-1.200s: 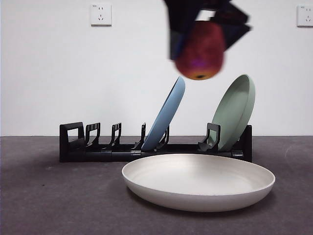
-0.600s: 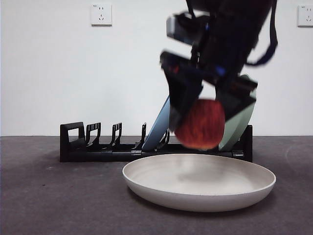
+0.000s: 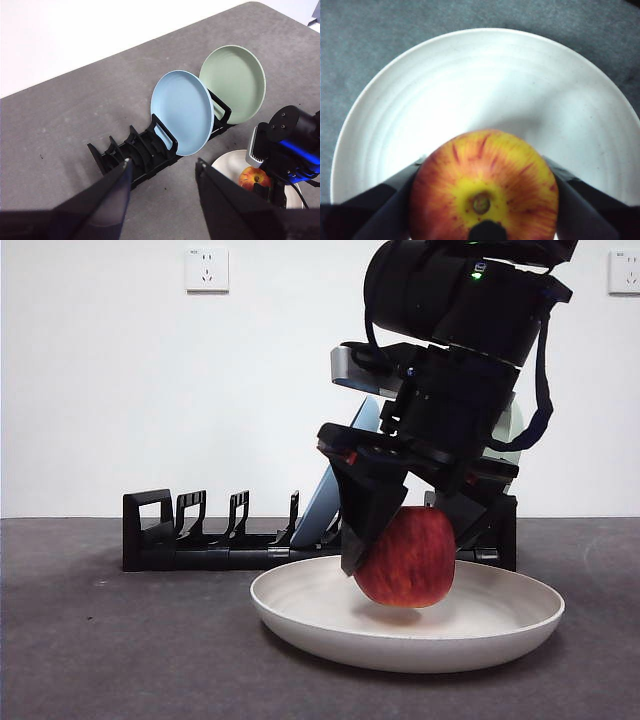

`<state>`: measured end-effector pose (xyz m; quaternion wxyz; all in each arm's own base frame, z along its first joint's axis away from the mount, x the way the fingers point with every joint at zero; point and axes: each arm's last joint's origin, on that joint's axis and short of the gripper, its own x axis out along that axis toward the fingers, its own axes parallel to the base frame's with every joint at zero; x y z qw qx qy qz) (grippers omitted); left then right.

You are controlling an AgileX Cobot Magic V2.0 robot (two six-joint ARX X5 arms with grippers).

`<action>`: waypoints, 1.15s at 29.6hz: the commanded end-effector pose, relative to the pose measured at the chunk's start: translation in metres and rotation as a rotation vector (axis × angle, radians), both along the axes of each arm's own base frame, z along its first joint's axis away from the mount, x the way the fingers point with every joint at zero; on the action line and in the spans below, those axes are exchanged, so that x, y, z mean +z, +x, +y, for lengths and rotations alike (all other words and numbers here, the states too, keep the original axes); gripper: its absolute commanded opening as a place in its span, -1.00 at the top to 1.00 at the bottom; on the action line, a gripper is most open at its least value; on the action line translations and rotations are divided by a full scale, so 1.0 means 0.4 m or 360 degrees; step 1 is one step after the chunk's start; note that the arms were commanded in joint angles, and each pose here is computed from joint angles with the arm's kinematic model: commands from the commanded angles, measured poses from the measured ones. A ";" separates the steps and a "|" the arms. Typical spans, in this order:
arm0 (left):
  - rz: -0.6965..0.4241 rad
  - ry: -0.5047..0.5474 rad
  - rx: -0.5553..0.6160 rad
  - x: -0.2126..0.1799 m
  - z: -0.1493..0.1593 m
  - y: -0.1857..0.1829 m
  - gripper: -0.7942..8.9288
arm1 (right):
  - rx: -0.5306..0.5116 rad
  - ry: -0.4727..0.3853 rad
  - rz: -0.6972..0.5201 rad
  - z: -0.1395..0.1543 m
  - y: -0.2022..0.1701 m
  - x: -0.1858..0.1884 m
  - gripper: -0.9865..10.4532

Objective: Take the yellow plate from the plate rack,put the plate on the table,take the apple from the table,put the apple in the plate

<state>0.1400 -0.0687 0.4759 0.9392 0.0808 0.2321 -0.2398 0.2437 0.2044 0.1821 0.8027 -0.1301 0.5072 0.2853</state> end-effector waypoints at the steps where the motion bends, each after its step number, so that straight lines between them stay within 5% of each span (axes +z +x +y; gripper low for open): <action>1: -0.0007 0.0011 -0.0016 -0.001 -0.001 -0.001 0.39 | -0.0005 -0.0012 0.0025 0.003 0.001 -0.018 0.84; 9: 0.0006 -0.0004 -0.0053 -0.002 -0.002 -0.002 0.39 | -0.0004 -0.0040 0.0059 0.006 0.005 -0.038 0.79; 13: 0.0015 -0.0017 -0.0080 -0.002 -0.003 -0.003 0.39 | -0.0005 -0.0042 0.0062 0.006 0.004 -0.039 0.19; 16: 0.0015 -0.0017 -0.0081 -0.002 -0.003 -0.003 0.39 | -0.0007 -0.0046 0.0066 0.006 0.004 -0.039 -0.06; 34: 0.0102 0.0017 -0.0086 -0.023 -0.026 0.043 0.39 | -0.0009 0.0146 -0.0165 -0.018 -0.021 0.100 -0.05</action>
